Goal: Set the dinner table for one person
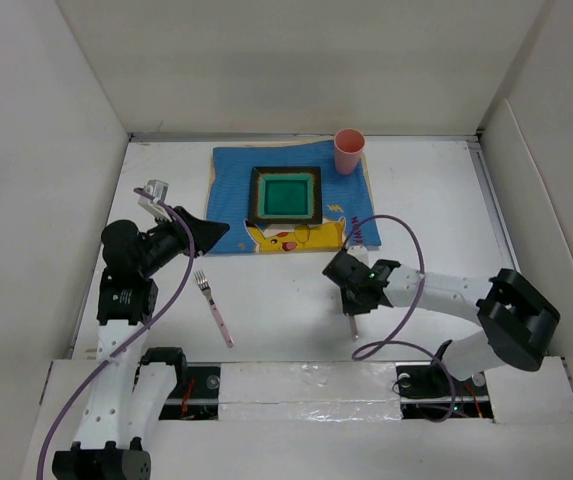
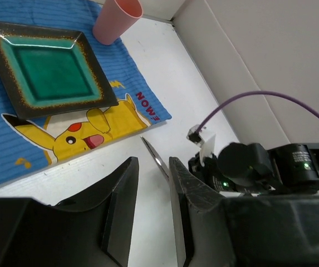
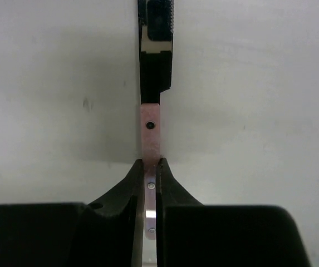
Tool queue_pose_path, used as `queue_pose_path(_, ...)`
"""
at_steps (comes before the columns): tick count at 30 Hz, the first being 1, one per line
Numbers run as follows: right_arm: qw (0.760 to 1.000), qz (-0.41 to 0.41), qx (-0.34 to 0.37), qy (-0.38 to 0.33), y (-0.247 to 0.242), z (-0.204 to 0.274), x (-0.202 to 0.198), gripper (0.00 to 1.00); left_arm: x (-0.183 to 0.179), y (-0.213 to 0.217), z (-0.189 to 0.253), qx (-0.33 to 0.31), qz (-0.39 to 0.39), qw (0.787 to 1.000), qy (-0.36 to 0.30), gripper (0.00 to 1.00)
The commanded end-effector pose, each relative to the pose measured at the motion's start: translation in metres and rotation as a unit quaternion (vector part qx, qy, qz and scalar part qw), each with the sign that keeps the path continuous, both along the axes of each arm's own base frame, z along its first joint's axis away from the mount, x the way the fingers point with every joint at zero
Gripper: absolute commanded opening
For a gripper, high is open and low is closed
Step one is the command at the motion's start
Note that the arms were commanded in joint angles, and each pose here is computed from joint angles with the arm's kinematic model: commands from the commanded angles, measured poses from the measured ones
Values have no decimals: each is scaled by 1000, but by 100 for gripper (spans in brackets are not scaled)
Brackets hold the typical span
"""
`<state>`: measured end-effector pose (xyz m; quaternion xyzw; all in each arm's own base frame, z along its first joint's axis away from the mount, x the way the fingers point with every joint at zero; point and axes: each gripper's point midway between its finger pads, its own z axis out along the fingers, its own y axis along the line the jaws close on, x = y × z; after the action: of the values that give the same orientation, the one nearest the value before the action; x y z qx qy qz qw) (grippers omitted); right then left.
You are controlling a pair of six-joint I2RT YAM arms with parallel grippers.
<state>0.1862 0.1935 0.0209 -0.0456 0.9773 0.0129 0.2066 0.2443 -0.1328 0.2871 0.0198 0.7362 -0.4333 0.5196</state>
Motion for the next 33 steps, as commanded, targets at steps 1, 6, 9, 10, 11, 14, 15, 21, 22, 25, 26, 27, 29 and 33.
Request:
queue_pose_path(1, 1000, 0, -13, 11, -9, 19, -33, 0, 1, -1, 7, 1, -7, 1000, -24, 26)
queue_pose_path(6, 996, 18, 61, -59, 4, 86, -29, 0, 3, -1, 4, 0, -7, 1000, -17, 26)
queue_pose_path(9, 988, 30, 93, -116, 17, 118, 9, 0, 7, 2, 1, 4, 2, 1000, -12, 26)
queue_pose_path(10, 984, 52, 92, -141, 25, 127, 33, 0, 7, 3, 0, 4, 5, 1000, -11, 27)
queue_pose_path(11, 984, 51, 82, -152, 17, 130, 57, 0, 8, 4, -1, 7, 12, 1000, -10, 27)
queue_pose_path(14, 981, 50, 80, -169, 26, 132, 117, 0, 11, 8, -6, 10, 26, 1000, -3, 30)
queue_pose_path(15, 981, 62, 75, -169, 29, 123, 139, 0, 12, 9, -10, 14, 29, 999, 3, 31)
queue_pose_path(21, 979, 67, 78, -174, 40, 122, 220, 0, 16, 10, -13, 14, 33, 999, 9, 32)
queue_pose_path(22, 979, 65, 74, -180, 38, 121, 231, 0, 17, 10, -15, 14, 33, 999, 14, 32)
queue_pose_path(25, 981, 50, 72, -175, 34, 109, 258, 0, 17, 9, -16, 13, 30, 999, 17, 32)
queue_pose_path(26, 981, 45, 73, -172, 33, 104, 264, 0, 18, 9, -17, 13, 29, 999, 18, 32)
queue_pose_path(27, 982, 44, 79, -164, 33, 95, 268, 0, 18, 9, -16, 13, 28, 999, 19, 32)
queue_pose_path(29, 981, 36, 93, -169, 34, 91, 278, 0, 18, 8, -18, 13, 24, 999, 24, 32)
queue_pose_path(33, 983, 18, 99, -157, 30, 71, 291, 0, 20, 8, -20, 13, 25, 999, 27, 32)
